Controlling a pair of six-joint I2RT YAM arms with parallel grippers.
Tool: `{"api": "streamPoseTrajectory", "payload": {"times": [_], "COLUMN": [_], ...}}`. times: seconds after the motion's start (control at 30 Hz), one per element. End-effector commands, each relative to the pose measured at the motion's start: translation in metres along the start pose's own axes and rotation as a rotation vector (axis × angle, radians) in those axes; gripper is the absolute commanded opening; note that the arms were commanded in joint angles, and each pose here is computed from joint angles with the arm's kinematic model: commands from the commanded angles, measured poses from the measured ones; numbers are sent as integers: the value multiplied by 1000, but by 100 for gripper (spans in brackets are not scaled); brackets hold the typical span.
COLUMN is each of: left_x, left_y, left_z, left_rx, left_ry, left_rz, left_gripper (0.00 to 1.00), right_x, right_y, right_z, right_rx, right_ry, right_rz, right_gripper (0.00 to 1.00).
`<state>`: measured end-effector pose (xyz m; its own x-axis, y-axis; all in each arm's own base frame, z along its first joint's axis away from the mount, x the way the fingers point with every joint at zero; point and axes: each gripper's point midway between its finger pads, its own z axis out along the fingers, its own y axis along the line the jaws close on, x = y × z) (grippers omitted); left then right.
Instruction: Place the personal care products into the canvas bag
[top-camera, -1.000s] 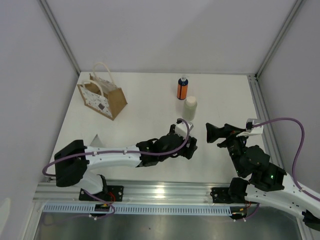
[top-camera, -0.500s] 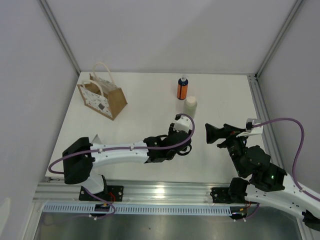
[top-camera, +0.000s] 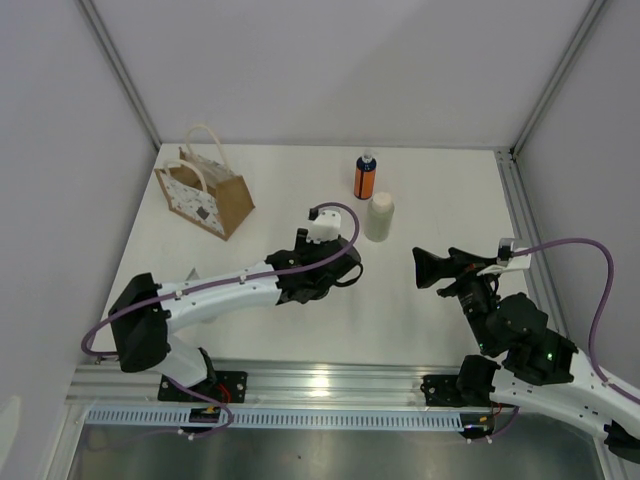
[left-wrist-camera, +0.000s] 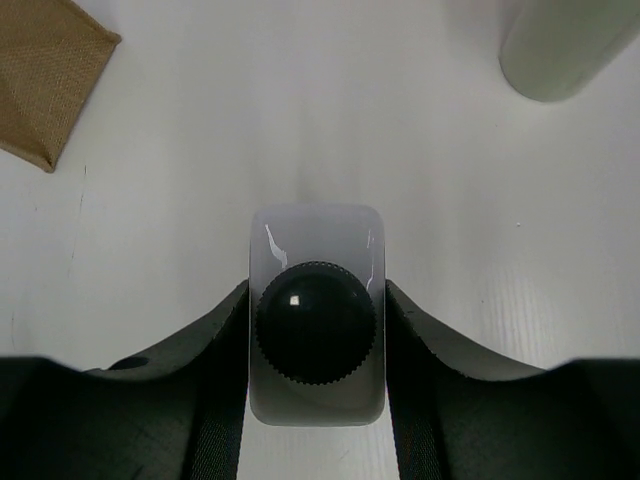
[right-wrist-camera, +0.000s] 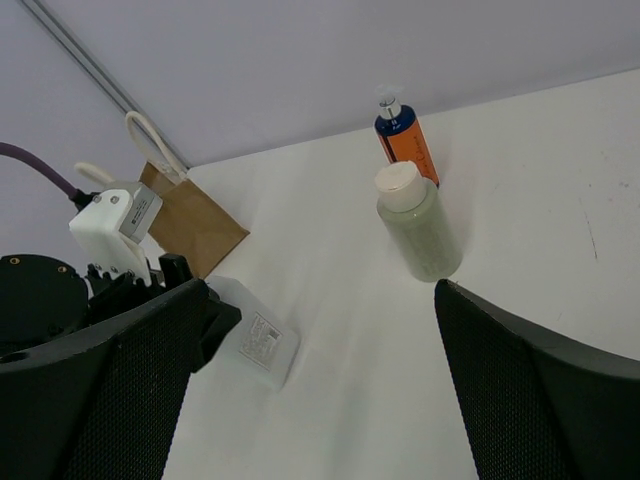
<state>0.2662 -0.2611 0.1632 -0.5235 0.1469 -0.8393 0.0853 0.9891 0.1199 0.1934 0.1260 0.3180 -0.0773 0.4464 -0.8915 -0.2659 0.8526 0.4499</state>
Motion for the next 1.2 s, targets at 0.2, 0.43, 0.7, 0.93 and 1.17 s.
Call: {"api": "streamPoseTrajectory", "payload": {"times": [0.2,0.43,0.7,0.93,1.17], "left_x": [-14,-2,6,12,-18], "left_y": [22,25,28,28,30], "left_z": [5,15,23,34,23], "left_rx": [-85,-101,-109,-99,-120], "left_ry": [-74,-57,-50,-31,-47], "left_rz": [-129,-141,-161,-191,-183], "left_gripper": [0,57,72,54,0], "right_x": [-8,-7,-6,-5,-3], "right_y": [3,3,3,4,6], "right_z": [-2,-2,-1,-1,-1], "right_rx": [-12,-12,-12,-15,-28], "right_ry": [-19,-19,-16,-14,-6], "right_rz": [42,41,36,36,35], "right_gripper": [99,99,99,99,98]}}
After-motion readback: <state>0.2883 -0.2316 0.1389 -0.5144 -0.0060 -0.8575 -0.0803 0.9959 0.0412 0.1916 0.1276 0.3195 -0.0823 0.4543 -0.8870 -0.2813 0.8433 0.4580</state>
